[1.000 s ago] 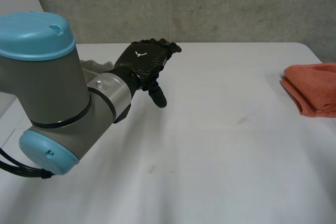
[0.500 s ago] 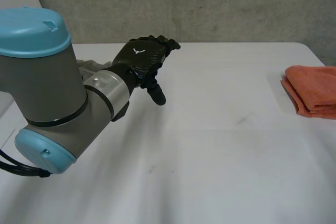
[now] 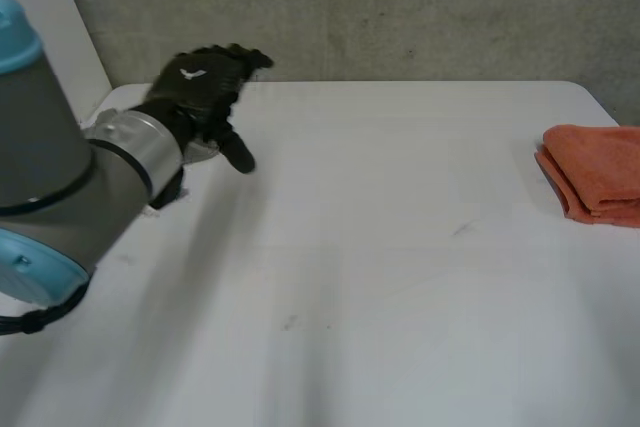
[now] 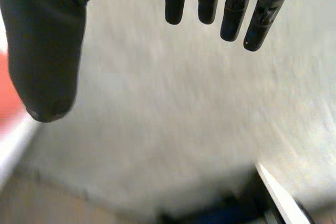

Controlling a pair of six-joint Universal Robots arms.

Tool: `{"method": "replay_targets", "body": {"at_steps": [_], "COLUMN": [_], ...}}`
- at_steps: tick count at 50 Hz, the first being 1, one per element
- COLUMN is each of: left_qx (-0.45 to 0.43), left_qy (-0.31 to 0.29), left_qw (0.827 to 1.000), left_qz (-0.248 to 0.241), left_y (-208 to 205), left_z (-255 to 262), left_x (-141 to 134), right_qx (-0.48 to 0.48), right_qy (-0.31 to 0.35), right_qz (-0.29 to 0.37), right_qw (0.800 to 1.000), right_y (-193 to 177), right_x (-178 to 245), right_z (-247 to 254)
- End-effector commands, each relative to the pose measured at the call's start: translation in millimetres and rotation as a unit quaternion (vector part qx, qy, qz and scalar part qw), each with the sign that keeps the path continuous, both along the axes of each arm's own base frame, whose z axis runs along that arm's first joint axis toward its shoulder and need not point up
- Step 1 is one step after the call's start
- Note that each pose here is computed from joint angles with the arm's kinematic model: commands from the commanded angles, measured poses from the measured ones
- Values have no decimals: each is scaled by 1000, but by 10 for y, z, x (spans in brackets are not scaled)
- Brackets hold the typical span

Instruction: Fold the laundry.

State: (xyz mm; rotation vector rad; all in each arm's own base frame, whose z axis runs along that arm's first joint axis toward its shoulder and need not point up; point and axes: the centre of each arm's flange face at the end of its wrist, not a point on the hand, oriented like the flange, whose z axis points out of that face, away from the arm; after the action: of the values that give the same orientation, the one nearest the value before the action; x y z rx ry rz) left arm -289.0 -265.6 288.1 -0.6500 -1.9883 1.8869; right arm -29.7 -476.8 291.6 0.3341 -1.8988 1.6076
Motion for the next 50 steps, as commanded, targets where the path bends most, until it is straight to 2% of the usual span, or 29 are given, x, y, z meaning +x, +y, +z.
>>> {"method": "replay_targets", "body": {"at_steps": [1,4,5,9,12,17,21,28,32,40,45,50], "left_qx": [-23,-32,-38,-58,-68,-73,-63,-52,-48,-57,-63,-71], "left_qy": [7,9,10,-3,-28,-91,-121,-163,-207,-274,-284,-280], "left_qw": [996,993,991,987,985,984,982,976,964,940,935,933], "left_qz": [81,111,127,151,155,134,127,138,161,193,202,216], "left_y": [-496,-694,-815,-1130,-1296,-1597,-1767,-2001,-2141,-2312,-2344,-2294], "left_z": [38,35,13,-123,-248,-609,-894,-1309,-1564,-1825,-1820,-1721], "left_x": [473,657,756,932,1013,1126,1189,1306,1481,1593,1592,1445], "right_qx": [-33,-21,-11,39,71,126,160,197,211,218,214,204], "right_qy": [-137,-166,-174,-183,-184,-180,-177,-170,-156,-146,-146,-151], "right_qz": [214,279,319,387,415,467,477,471,468,468,467,449], "right_qw": [967,945,932,903,888,857,846,843,844,844,845,857], "right_y": [427,689,904,1382,1643,2182,2405,2559,2647,2757,2771,2668], "right_x": [1474,1951,2249,2787,3003,3335,3381,3306,3229,3159,3136,3029], "right_z": [220,189,155,-161,-380,-753,-937,-1131,-1216,-1299,-1275,-1241]}}
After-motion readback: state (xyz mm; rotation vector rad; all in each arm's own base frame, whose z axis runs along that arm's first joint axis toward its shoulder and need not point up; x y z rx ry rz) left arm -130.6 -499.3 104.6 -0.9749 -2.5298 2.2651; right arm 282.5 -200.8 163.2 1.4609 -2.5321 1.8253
